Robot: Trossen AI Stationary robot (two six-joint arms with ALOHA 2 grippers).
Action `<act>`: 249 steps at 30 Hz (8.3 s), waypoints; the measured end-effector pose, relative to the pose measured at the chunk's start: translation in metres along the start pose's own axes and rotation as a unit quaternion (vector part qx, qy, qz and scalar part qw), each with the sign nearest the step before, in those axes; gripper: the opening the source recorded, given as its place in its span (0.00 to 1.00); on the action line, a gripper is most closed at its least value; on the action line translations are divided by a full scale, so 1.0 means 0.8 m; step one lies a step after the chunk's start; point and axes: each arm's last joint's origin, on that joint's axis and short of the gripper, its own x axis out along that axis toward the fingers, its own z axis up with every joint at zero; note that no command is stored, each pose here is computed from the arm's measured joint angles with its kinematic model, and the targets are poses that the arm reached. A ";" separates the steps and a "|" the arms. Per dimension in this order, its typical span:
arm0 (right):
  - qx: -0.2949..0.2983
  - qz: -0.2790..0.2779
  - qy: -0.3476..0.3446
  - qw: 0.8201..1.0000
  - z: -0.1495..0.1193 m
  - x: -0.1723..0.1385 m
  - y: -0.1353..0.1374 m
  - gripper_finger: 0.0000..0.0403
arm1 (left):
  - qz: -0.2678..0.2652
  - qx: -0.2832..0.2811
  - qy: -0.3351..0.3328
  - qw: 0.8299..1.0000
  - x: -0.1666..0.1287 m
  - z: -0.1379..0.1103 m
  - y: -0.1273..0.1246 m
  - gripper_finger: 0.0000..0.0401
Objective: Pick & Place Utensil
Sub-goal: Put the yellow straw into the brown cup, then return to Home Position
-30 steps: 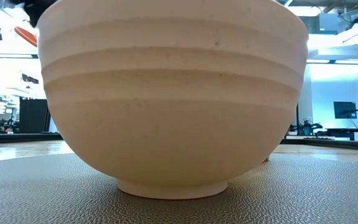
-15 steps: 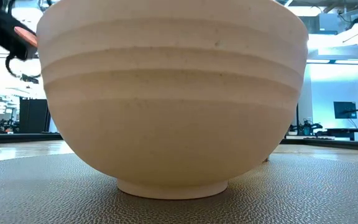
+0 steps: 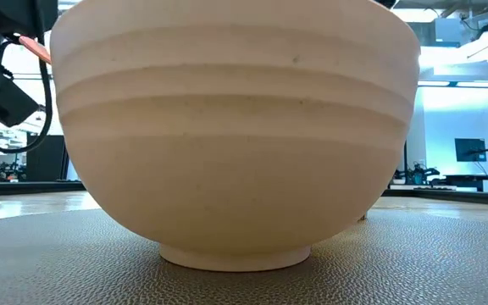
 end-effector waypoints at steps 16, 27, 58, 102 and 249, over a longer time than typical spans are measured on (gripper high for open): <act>0.007 -0.041 -0.059 0.997 0.016 0.001 -0.040 0.43 | 0.014 -0.069 -0.040 0.997 0.026 0.000 0.014 0.36; 0.019 -0.058 -0.050 0.997 0.016 0.010 -0.054 0.42 | -0.009 -0.095 -0.020 0.995 0.031 -0.003 0.010 0.36; 0.017 -0.033 -0.047 0.998 0.016 0.010 -0.051 0.42 | -0.059 -0.051 -0.014 0.997 0.047 -0.008 0.006 0.02; 0.153 -0.068 0.115 0.979 -0.069 -0.014 0.006 0.42 | -0.235 0.413 -0.759 0.445 -0.303 0.026 -0.105 0.01; 0.106 0.046 -0.343 0.932 -0.251 -0.041 -0.116 0.42 | -0.276 0.291 -0.733 0.550 -0.032 0.034 0.100 0.19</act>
